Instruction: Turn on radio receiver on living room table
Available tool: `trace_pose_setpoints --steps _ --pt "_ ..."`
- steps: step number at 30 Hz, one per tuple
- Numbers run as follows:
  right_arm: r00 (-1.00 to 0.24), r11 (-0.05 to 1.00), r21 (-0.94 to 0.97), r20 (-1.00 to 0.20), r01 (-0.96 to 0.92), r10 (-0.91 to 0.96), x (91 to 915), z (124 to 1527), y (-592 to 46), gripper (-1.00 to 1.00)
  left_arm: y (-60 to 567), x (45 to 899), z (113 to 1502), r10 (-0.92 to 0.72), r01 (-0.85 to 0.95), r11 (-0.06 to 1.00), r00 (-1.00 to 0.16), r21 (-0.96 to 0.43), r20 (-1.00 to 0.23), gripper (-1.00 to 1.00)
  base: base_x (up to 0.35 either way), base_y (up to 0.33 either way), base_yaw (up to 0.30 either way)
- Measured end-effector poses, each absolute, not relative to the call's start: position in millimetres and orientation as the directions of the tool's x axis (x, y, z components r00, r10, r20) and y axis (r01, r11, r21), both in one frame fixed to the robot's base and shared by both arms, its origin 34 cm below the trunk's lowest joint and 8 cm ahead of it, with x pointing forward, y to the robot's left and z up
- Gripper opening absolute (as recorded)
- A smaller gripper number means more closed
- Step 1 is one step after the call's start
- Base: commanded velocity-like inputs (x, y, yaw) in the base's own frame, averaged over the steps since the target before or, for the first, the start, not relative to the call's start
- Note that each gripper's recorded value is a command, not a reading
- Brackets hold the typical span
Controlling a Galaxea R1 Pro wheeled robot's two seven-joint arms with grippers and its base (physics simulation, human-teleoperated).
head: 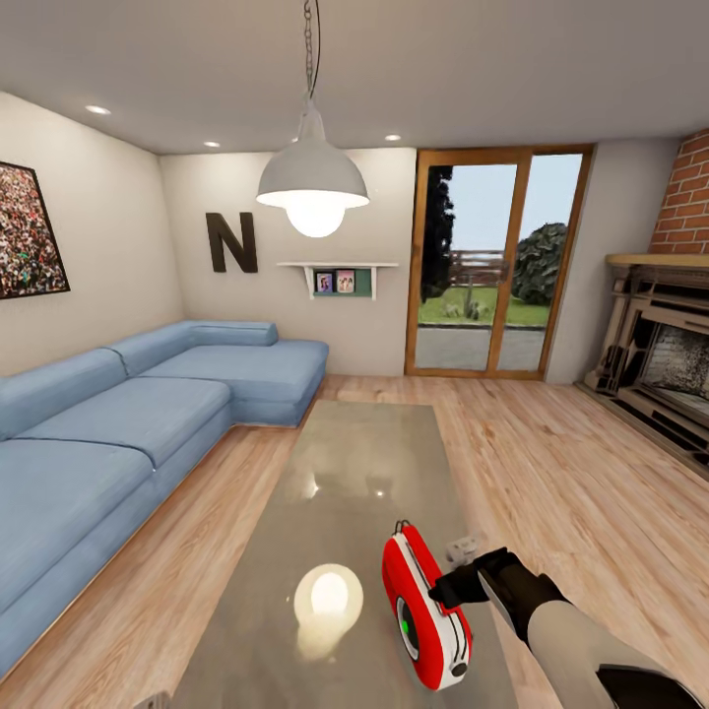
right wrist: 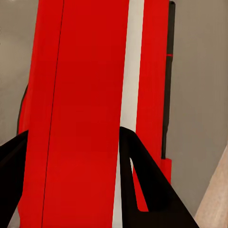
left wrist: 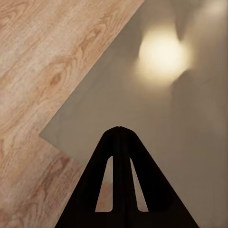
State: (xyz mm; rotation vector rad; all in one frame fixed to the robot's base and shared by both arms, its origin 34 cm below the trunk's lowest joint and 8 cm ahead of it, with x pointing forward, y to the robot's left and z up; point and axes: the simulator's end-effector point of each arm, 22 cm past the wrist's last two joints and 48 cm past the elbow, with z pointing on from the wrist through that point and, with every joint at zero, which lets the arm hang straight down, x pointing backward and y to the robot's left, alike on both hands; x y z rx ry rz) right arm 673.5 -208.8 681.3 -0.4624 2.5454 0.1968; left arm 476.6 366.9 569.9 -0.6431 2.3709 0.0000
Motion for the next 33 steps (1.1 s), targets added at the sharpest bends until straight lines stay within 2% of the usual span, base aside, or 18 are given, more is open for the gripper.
trace_pose_setpoints --steps 33 --pt "-0.816 0.932 0.060 -0.506 -0.357 -0.280 665 641 -208 -1.00 367 474 533 -0.448 -0.448 0.879 -0.652 -0.166 -0.612 -1.00 0.000 0.000 0.000"
